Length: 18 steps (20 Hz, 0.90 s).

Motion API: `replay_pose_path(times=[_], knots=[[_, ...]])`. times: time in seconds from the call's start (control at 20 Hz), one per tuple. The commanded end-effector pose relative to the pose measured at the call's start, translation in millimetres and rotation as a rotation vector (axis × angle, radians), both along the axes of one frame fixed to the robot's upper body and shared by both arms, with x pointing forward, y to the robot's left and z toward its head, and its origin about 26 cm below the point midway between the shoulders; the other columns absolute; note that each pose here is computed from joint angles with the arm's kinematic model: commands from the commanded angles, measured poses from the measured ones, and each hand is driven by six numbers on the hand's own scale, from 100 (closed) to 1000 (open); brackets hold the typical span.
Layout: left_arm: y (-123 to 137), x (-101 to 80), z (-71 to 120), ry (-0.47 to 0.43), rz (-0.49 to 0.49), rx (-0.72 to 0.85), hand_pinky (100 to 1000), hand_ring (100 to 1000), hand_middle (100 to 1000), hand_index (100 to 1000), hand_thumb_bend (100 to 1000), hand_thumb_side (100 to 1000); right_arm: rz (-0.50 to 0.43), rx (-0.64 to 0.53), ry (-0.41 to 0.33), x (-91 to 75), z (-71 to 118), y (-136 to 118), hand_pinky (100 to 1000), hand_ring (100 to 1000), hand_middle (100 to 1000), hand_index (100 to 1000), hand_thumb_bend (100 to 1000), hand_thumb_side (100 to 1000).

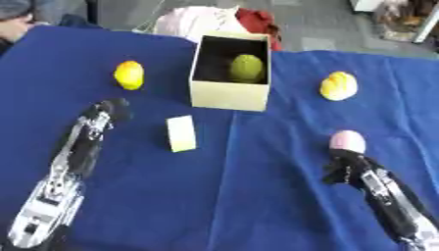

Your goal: Pick up objects on the table and place them in the box.

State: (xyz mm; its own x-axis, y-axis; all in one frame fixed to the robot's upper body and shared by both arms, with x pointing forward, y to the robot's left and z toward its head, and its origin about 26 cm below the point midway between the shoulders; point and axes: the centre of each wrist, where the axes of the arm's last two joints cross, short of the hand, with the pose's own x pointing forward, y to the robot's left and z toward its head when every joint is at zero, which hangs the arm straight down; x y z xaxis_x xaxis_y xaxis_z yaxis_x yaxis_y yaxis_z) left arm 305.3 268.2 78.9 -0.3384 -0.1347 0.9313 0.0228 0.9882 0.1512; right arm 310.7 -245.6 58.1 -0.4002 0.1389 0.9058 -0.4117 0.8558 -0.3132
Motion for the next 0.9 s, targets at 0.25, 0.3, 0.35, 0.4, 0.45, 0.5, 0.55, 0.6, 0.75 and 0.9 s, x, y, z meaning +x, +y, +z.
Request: replay_pose_path(times=[0.25,0.3,0.35,0.4,0.45,0.5,0.55,0.6,0.75,0.9], knots=[[32,5.5,57.8,-0.178,0.081,0.11,876,724,733,777,100,625,-0.012,-0.016,-0.015,0.3,5.4,-6,656,601,626,835,100,915],[37,6.2,67.2,-0.204,0.094,0.126,875,724,733,777,100,616,-0.012,-0.016,-0.015,0.3,5.4,-7,656,601,626,835,100,913],[41,6.9,77.7,-0.233,0.107,0.146,871,724,733,779,100,595,-0.012,-0.016,-0.014,0.2,5.4,-7,656,601,626,835,100,912],[46,7.4,89.1,-0.264,0.12,0.171,870,724,732,779,100,582,-0.012,-0.017,-0.013,0.1,5.2,-7,656,601,626,835,100,913],[51,7.9,99.5,-0.289,0.133,0.197,867,724,732,780,100,567,-0.013,-0.017,-0.012,-0.1,5.0,-7,655,601,626,835,100,914],[56,8.5,109.4,-0.308,0.147,0.226,866,725,733,781,100,557,-0.014,-0.018,-0.011,-0.2,4.8,-8,656,601,626,835,100,913],[60,9.1,118.1,-0.323,0.159,0.254,864,728,734,785,100,538,-0.015,-0.019,-0.011,-0.3,4.7,-8,656,600,626,835,100,911],[67,10.5,128.4,-0.335,0.175,0.297,862,730,736,788,100,520,-0.017,-0.021,-0.009,-0.5,4.5,-8,656,599,626,835,100,912],[85,17.4,154.4,-0.332,0.229,0.453,859,748,751,805,100,447,-0.015,-0.023,-0.008,-0.9,4.1,-9,656,600,626,836,100,897],[104,28.7,178.4,-0.285,0.271,0.66,857,767,767,826,100,407,-0.012,-0.022,-0.007,-1.5,3.8,-9,656,600,626,836,100,879]])
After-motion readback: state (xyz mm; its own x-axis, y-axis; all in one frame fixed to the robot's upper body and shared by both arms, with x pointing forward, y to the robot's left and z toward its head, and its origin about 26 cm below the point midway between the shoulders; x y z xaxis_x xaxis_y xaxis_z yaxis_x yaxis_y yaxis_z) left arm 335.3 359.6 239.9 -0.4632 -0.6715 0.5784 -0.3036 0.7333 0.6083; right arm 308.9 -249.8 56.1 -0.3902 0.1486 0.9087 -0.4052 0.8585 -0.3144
